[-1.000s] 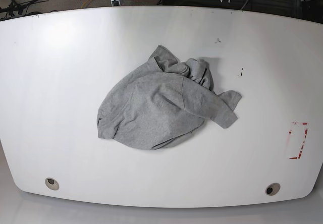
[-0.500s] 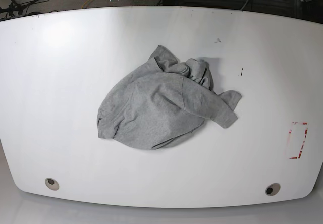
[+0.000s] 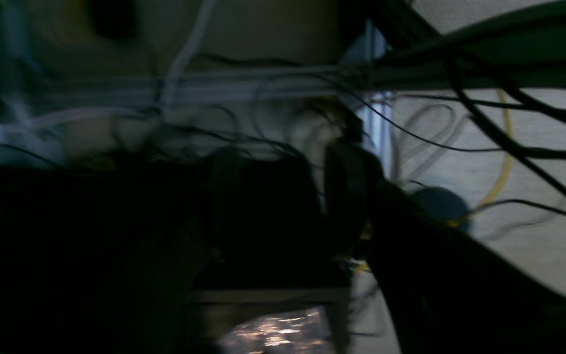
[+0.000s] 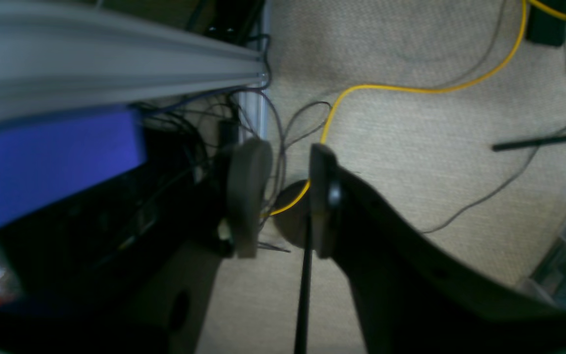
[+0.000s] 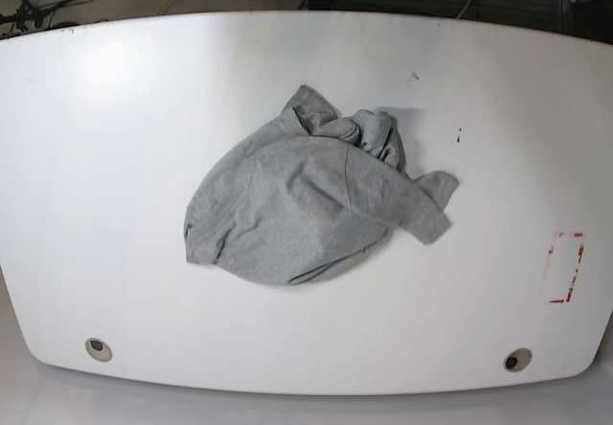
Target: Fold the T-shirt properly
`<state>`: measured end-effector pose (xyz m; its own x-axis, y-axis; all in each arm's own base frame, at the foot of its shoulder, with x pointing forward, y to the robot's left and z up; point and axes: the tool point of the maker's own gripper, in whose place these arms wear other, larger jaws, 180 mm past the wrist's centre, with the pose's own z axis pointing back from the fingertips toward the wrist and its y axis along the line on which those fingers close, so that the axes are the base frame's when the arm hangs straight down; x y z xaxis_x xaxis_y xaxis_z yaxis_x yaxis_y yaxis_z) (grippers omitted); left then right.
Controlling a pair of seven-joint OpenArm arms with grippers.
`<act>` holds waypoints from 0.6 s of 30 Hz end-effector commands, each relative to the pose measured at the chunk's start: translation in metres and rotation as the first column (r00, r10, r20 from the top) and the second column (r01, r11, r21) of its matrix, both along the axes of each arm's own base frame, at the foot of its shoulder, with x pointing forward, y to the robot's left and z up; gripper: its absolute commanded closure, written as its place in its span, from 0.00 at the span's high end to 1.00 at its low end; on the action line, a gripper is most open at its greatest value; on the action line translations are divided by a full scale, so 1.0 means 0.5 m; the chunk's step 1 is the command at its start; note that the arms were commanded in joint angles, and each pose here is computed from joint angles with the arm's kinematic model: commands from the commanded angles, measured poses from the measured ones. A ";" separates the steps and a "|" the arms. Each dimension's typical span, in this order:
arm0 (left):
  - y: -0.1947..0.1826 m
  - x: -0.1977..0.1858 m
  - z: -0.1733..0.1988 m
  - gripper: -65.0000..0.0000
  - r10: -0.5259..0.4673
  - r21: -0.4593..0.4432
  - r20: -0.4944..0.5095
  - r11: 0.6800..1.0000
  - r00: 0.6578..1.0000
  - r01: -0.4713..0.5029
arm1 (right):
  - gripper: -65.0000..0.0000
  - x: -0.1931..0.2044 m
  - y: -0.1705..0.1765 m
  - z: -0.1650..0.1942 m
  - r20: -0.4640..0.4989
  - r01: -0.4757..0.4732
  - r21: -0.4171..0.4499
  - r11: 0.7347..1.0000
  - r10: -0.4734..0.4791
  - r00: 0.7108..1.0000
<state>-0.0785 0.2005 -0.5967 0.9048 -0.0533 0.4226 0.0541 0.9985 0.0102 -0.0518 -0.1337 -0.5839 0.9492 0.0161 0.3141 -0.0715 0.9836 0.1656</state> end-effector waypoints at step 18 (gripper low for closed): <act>0.095 0.055 0.279 0.40 0.069 -0.001 0.312 0.997 0.947 -0.073 | 0.24 0.047 -0.015 0.312 0.234 0.087 0.053 0.995 -0.097 0.967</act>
<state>-0.0519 0.2452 -0.4693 0.7444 -0.0038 0.6677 -0.0220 0.9993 0.0302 -0.0369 -0.1411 -0.4464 0.8699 -0.0766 0.4873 -0.0203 0.9815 0.1905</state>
